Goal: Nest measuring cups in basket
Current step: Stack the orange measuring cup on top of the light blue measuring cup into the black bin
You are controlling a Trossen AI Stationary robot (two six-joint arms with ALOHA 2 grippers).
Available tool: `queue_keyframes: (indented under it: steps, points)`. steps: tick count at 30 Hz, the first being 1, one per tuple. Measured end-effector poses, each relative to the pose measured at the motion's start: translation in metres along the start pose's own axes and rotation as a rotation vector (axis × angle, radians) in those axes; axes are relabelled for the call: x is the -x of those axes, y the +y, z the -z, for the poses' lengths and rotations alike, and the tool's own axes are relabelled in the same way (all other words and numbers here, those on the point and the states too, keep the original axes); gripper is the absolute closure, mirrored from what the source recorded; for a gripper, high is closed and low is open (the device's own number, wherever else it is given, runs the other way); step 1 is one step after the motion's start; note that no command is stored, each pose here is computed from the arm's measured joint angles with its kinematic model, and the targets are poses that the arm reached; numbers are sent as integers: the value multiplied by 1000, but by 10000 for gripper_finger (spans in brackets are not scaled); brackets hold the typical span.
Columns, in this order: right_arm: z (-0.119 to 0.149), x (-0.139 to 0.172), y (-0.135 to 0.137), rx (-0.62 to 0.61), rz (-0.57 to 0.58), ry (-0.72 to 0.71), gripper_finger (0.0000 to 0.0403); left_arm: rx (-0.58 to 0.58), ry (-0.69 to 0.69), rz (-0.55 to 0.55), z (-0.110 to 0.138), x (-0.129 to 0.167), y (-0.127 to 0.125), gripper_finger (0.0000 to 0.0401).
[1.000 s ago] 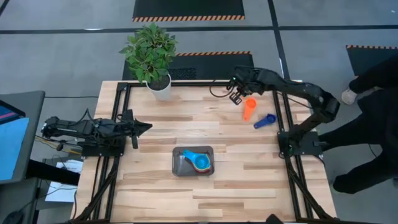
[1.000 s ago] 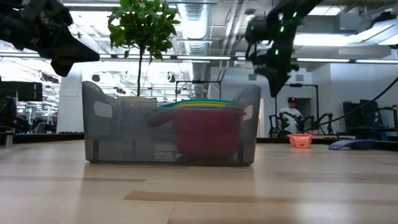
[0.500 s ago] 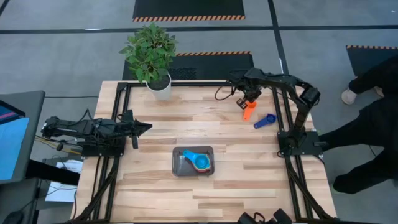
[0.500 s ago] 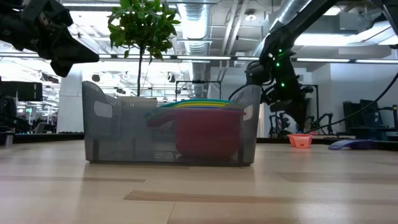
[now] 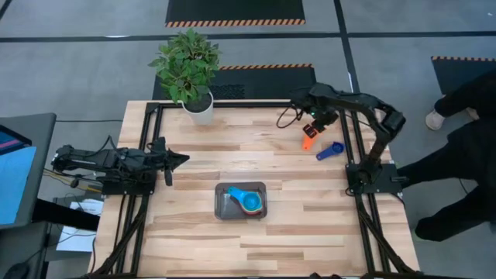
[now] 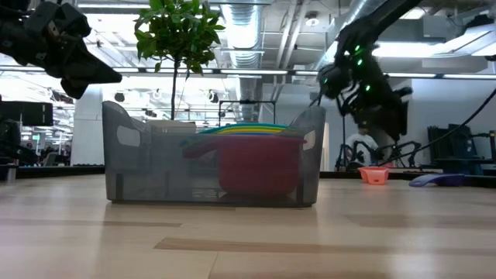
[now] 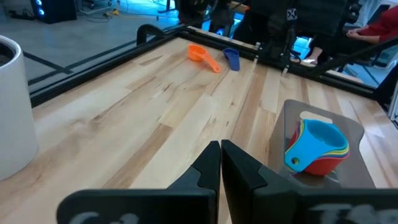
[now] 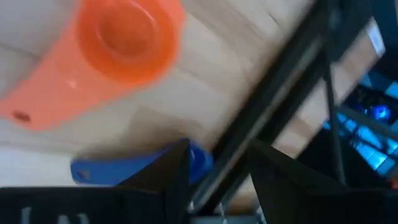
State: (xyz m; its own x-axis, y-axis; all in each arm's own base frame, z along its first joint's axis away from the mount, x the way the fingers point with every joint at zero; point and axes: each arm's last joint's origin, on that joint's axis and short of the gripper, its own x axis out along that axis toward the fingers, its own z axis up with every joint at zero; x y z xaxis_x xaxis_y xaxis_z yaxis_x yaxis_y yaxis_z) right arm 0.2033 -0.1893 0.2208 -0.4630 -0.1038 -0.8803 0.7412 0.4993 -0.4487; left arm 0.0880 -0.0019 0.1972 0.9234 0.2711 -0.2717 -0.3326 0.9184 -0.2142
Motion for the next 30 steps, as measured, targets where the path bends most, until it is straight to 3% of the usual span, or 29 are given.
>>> queue_keyframes:
  steps: [3,8,12,15,21,30]
  points:
    - [21,8,-6,-38,-34,-75,218,7,1,-3,0,0,0,401]
    - [61,1,-11,-123,-256,-275,230,7,1,-3,0,0,0,401]
    - [71,-11,-15,-284,-473,-513,234,7,0,-5,0,0,0,401]
    - [71,-16,-19,-375,-584,-617,232,8,0,-5,0,0,0,401]
    - [60,-32,-19,-431,-569,-545,211,9,0,-8,0,0,0,401]
    - [28,-65,3,-462,-489,-393,192,9,-4,-17,0,0,1,401]
